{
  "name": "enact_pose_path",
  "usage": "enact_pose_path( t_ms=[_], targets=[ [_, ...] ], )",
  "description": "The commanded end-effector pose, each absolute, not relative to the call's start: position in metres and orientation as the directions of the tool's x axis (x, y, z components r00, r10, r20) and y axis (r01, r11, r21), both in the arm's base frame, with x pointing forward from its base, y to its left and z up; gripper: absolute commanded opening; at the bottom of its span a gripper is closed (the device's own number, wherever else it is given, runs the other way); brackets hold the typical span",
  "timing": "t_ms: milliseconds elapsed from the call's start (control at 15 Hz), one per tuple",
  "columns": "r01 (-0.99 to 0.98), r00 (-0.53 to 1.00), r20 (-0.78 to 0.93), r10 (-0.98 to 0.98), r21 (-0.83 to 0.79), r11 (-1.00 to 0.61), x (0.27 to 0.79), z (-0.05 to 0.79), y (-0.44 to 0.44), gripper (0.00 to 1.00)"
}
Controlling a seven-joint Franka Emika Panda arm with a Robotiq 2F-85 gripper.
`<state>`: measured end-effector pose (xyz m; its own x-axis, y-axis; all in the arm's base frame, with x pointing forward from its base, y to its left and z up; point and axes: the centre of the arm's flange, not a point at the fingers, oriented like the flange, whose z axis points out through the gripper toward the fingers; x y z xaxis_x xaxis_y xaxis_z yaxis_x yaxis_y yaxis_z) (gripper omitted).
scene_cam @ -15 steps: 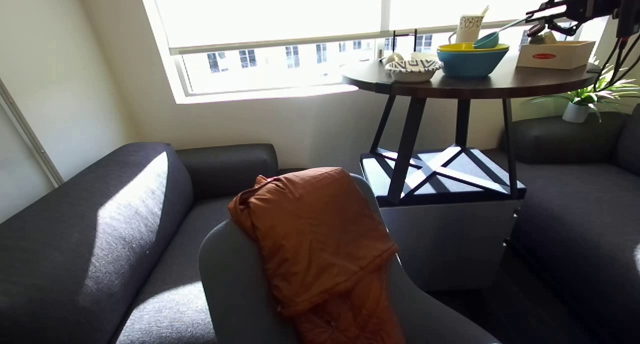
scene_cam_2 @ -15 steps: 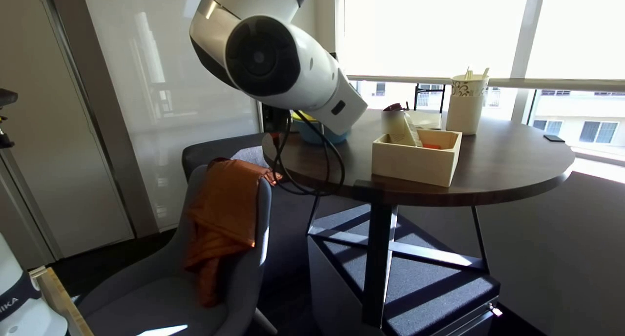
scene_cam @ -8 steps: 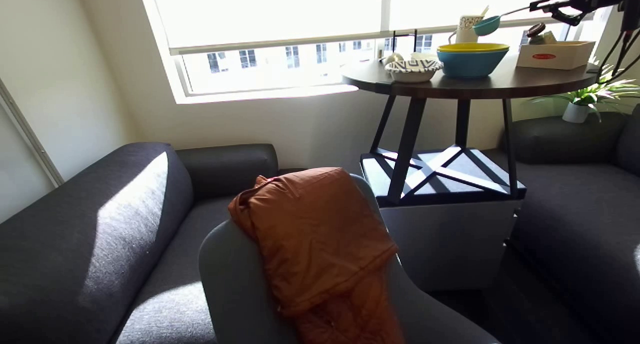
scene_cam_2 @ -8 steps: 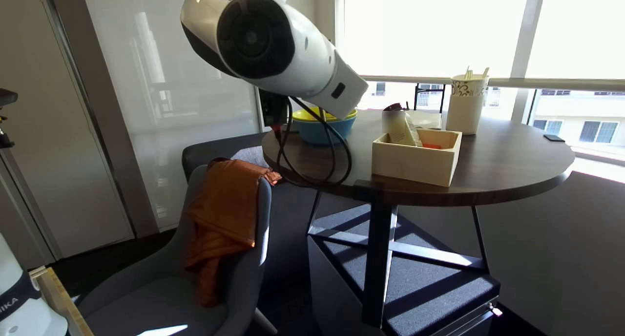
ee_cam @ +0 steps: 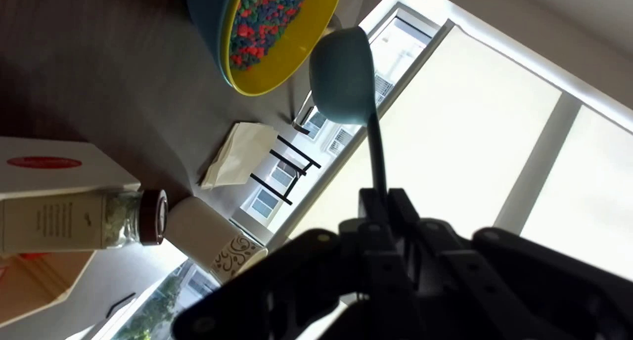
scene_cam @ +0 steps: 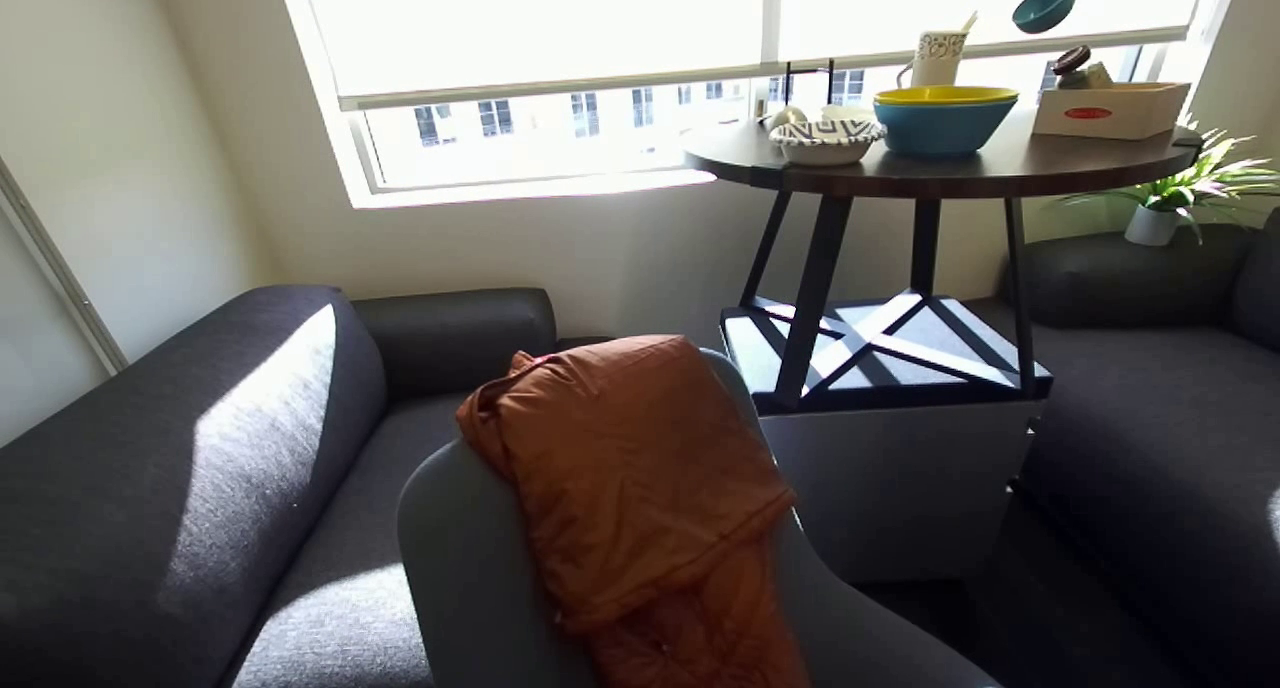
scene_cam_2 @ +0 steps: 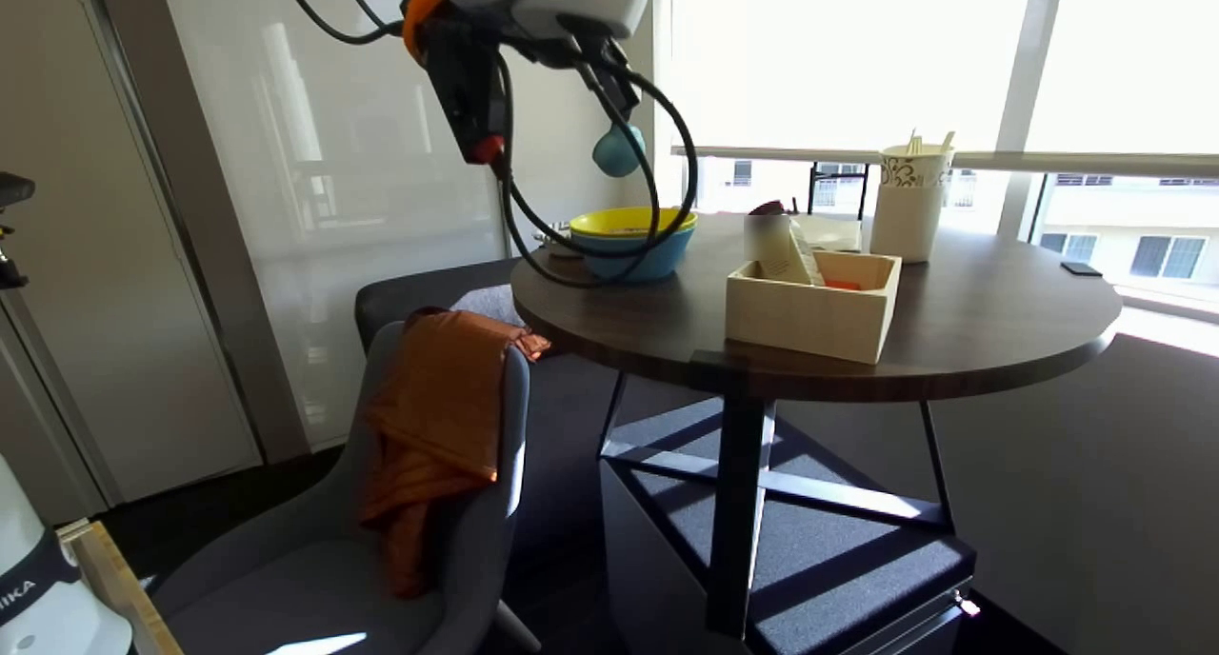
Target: Use the blue serving spoon to take cereal from the yellow plate, then add it to the white plate
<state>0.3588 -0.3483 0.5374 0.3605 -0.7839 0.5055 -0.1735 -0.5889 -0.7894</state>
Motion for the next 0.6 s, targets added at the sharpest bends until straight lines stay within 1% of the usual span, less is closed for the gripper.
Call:
enact_pose_path(
  t_ms=[0, 200, 267, 533],
  targets=[
    [-0.168, 0.358, 0.53, -0.769, -0.773, -0.611, 0.354, 0.55, -0.343, 0.08],
    [-0.153, 0.354, 0.554, -0.753, -0.76, -0.631, 0.345, 0.569, -0.333, 0.08],
    [-0.15, 0.346, 0.569, -0.746, -0.751, -0.643, 0.351, 0.567, -0.327, 0.02],
    [-0.15, 0.317, 0.736, -0.599, -0.584, -0.798, 0.385, 0.592, -0.298, 0.02]
  ],
)
